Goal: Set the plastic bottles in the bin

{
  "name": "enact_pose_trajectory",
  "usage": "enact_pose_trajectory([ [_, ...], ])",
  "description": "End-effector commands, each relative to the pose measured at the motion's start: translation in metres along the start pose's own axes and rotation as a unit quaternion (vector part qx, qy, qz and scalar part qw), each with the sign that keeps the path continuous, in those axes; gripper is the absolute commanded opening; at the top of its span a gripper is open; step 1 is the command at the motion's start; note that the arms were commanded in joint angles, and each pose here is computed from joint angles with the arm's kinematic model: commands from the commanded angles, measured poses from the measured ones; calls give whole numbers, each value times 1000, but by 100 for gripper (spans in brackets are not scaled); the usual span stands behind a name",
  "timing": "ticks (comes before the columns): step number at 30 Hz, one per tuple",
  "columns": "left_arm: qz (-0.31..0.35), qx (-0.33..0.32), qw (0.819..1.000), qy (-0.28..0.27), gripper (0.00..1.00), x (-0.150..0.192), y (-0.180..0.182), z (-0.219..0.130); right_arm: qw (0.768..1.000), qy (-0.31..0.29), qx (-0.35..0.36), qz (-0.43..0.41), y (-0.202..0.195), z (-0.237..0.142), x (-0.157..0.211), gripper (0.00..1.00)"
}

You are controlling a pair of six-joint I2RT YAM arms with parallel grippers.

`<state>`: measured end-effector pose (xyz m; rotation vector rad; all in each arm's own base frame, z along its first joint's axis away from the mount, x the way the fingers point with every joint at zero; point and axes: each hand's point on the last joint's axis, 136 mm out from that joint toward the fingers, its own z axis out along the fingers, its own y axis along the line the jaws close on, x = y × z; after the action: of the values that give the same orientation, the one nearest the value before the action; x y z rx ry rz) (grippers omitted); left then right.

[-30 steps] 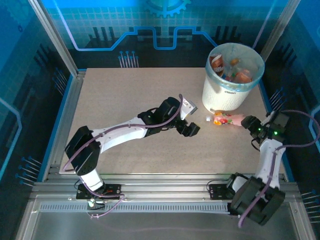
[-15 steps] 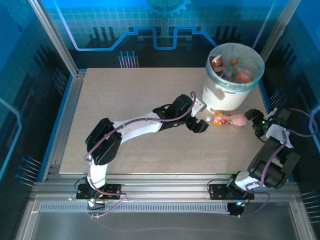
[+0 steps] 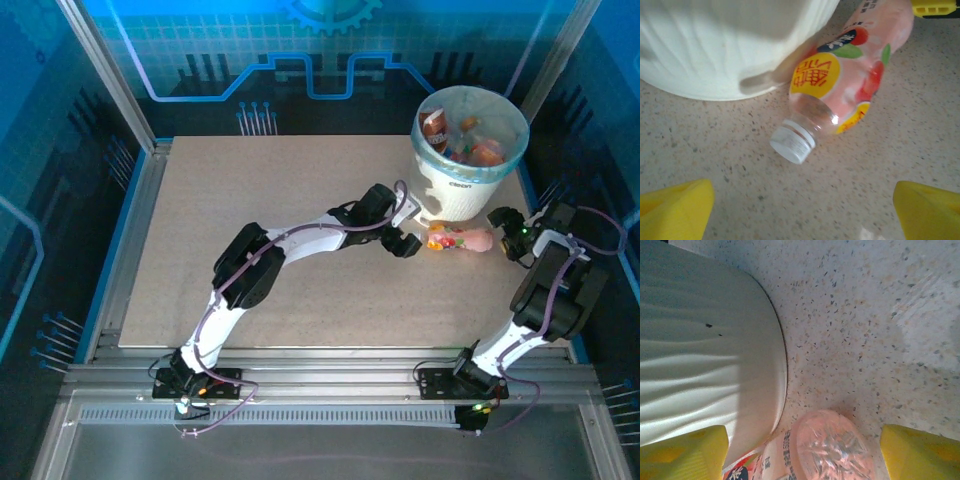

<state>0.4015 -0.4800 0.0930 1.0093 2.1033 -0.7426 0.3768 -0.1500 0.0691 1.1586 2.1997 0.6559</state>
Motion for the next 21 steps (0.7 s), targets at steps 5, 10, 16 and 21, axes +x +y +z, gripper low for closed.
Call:
enact_pose_trajectory([
  [5,31,65,997,21,94,7,-18,22,999,37,10,14,-6,21,19,81],
  [10,31,67,996,40,94,8,-17,26,997,66,7,26,-8,32,32,80],
  [16,18,67,994,87,88,19,-17,35,997,71,5,31,-4,33,36,79],
  [21,8,71,993,99,85,24,-19,38,996,80,3,45,-6,35,41,80],
])
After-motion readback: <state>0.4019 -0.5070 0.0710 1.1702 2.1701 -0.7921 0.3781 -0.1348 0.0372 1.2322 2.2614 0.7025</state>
